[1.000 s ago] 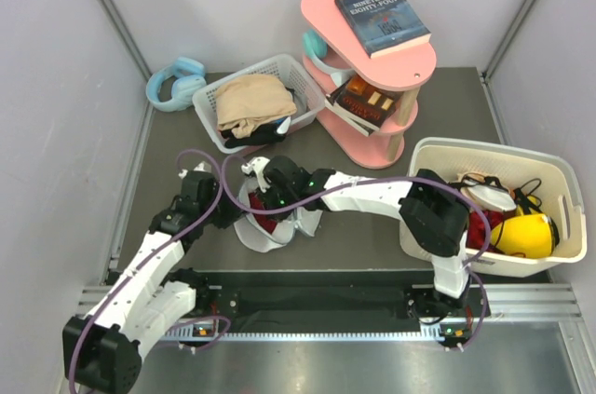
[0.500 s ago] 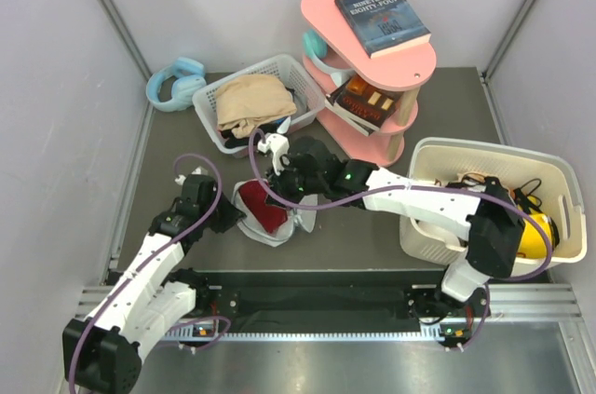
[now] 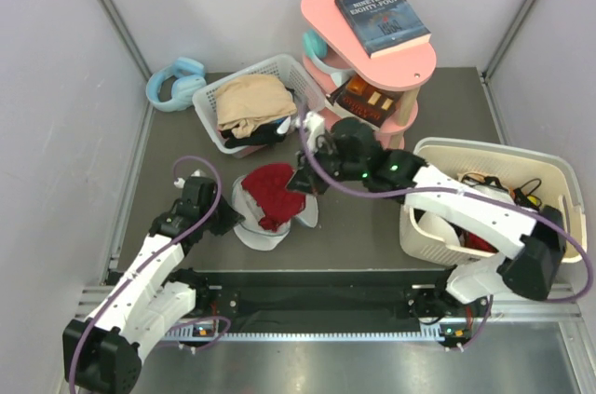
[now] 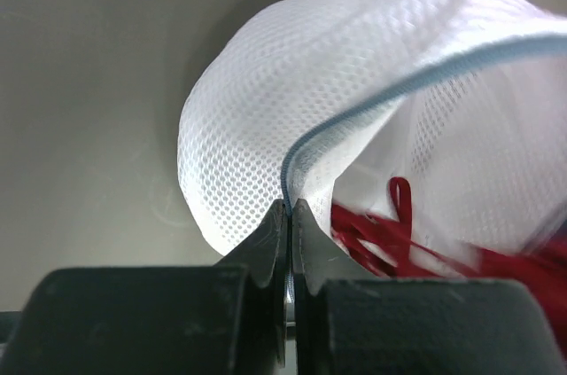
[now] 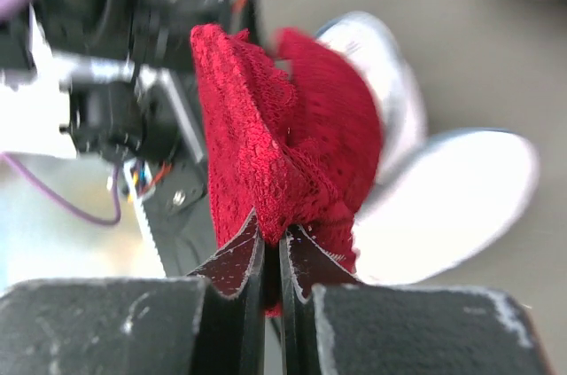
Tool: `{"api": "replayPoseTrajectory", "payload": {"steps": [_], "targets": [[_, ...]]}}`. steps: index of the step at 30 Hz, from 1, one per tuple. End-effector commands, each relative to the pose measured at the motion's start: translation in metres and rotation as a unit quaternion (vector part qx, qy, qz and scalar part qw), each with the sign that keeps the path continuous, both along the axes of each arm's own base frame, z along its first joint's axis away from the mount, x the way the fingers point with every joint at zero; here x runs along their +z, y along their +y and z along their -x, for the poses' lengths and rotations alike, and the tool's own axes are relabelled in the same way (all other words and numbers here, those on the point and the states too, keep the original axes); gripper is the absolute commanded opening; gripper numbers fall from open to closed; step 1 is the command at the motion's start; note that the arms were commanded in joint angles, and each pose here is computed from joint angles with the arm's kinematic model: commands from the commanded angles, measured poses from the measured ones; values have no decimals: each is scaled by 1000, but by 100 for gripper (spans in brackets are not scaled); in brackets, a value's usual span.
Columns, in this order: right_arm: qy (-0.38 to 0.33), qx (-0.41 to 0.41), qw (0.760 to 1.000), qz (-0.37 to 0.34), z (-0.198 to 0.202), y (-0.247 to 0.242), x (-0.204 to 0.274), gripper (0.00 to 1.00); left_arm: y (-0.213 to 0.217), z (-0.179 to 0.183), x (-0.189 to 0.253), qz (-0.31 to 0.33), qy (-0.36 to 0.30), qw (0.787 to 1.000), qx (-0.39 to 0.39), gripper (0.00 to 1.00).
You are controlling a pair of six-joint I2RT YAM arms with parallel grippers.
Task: Unzip the laundry bag and remove the bra
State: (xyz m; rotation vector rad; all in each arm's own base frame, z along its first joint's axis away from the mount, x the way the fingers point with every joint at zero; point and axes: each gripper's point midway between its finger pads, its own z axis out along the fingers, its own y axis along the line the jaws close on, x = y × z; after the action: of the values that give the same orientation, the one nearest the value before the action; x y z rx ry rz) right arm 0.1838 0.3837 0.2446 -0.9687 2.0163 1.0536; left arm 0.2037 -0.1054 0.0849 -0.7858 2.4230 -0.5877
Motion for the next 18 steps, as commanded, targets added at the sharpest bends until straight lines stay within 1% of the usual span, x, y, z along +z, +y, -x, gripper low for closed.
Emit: {"api": "replayPoseTrajectory", "payload": {"steps": [1, 6, 9, 10, 12, 13, 14, 15, 17, 18], "targets": [[-43, -64, 995, -66, -33, -42, 69, 0, 1, -4, 5, 3, -10, 1000, 8, 0], [-89, -126, 986, -62, -63, -85, 112, 0, 3, -6, 7, -1, -12, 1000, 10, 0], [-126, -174, 975, -55, -81, -118, 146, 0, 2, -6, 8, 3, -15, 1000, 13, 0], [-145, -199, 968, -58, -88, -135, 166, 0, 2, -7, 8, 4, -16, 1000, 15, 0], [-165, -232, 957, -57, -98, -157, 186, 0, 1, -7, 8, 7, -17, 1000, 14, 0], [-189, -259, 945, -70, -104, -176, 213, 0, 1, -7, 7, 7, -17, 1000, 14, 0], [-193, -272, 941, -65, -105, -186, 219, 0, 1, -6, 6, 6, -16, 1000, 13, 0], [-222, -291, 928, -75, -105, -203, 246, 0, 1, -6, 6, 7, -15, 1000, 12, 0], [-239, -330, 911, -67, -108, -225, 262, 0, 1, -6, 6, 6, -13, 1000, 10, 0], [-260, -354, 896, -71, -106, -241, 281, 0, 1, -6, 5, 5, -13, 1000, 11, 0]]}}
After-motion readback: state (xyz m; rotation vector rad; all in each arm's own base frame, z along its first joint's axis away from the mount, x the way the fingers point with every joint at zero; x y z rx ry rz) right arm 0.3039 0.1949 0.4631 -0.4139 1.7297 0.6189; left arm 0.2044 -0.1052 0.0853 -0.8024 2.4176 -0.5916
